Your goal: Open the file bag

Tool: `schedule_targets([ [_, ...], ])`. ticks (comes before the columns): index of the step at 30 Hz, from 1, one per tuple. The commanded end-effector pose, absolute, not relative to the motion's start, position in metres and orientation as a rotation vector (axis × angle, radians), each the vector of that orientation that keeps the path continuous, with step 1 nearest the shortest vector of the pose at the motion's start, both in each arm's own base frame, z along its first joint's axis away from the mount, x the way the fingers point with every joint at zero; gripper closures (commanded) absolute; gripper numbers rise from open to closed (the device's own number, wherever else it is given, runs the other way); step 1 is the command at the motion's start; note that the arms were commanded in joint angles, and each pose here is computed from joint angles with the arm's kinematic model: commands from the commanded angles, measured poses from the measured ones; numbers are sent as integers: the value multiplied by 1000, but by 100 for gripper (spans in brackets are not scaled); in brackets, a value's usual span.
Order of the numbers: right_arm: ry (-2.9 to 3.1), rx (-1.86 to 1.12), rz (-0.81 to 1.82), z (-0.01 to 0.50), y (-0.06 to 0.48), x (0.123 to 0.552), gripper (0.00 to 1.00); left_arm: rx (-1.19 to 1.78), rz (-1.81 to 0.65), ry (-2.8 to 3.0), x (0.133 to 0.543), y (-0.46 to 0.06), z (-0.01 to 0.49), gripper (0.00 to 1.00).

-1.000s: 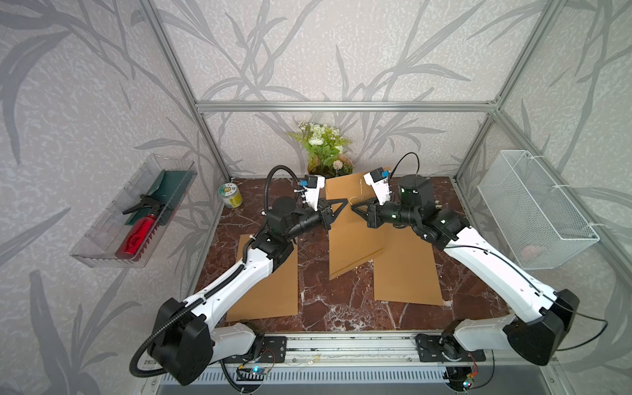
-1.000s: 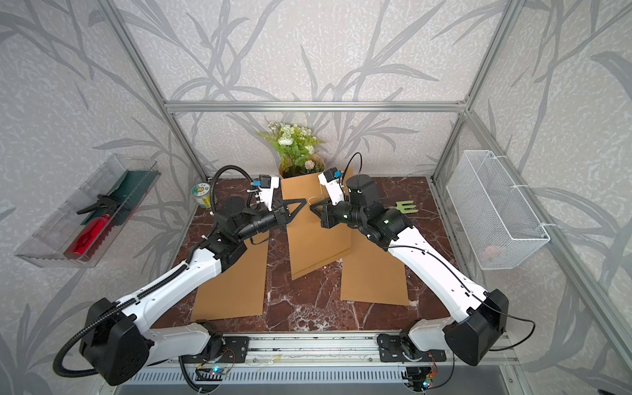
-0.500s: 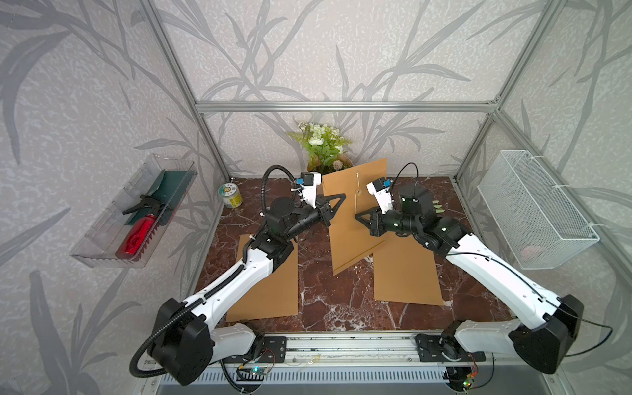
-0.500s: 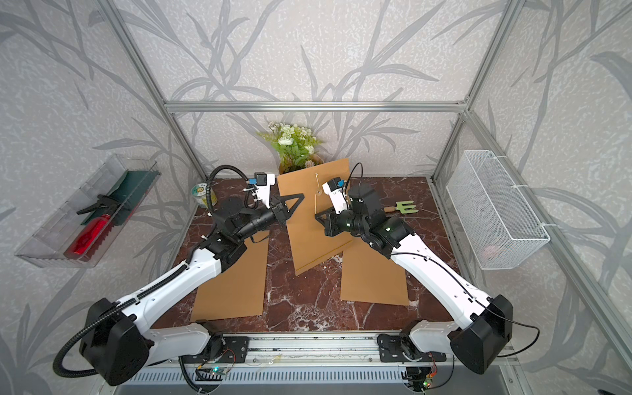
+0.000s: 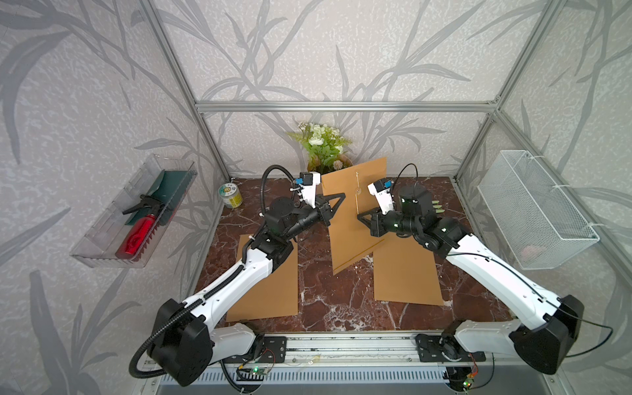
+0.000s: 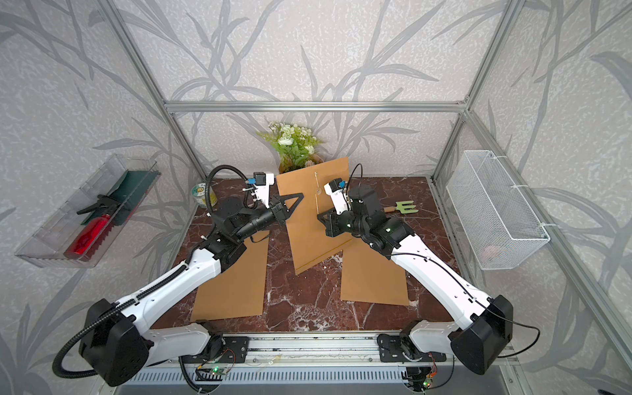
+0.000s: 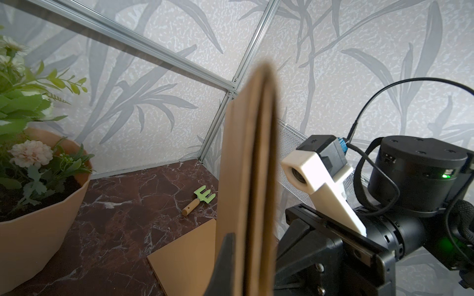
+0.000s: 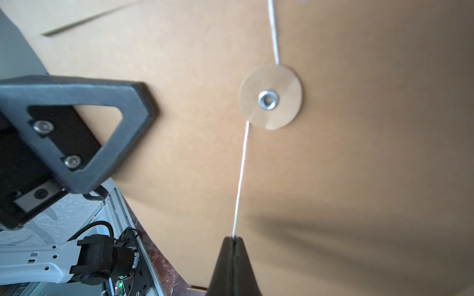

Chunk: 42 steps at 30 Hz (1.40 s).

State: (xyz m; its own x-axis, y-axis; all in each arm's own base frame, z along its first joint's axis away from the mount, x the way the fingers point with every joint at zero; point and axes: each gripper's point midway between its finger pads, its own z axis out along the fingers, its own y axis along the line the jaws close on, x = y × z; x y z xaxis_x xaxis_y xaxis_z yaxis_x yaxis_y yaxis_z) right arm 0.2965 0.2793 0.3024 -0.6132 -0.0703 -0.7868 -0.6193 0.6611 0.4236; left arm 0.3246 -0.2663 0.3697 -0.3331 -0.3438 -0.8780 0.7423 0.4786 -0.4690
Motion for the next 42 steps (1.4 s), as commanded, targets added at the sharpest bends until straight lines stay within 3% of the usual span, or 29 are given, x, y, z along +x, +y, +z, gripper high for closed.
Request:
schedule_targets([
  [1, 2088, -523, 871, 306, 270, 296, 100, 365, -1146, 1461, 316, -258, 397, 100],
  [16, 2107, -432, 813, 301, 241, 317, 100, 387, -1141, 1463, 310, -256, 399, 100],
  [42, 2035, -431, 799, 339, 228, 339, 100, 477, -1174, 1537, 301, -267, 375, 100],
])
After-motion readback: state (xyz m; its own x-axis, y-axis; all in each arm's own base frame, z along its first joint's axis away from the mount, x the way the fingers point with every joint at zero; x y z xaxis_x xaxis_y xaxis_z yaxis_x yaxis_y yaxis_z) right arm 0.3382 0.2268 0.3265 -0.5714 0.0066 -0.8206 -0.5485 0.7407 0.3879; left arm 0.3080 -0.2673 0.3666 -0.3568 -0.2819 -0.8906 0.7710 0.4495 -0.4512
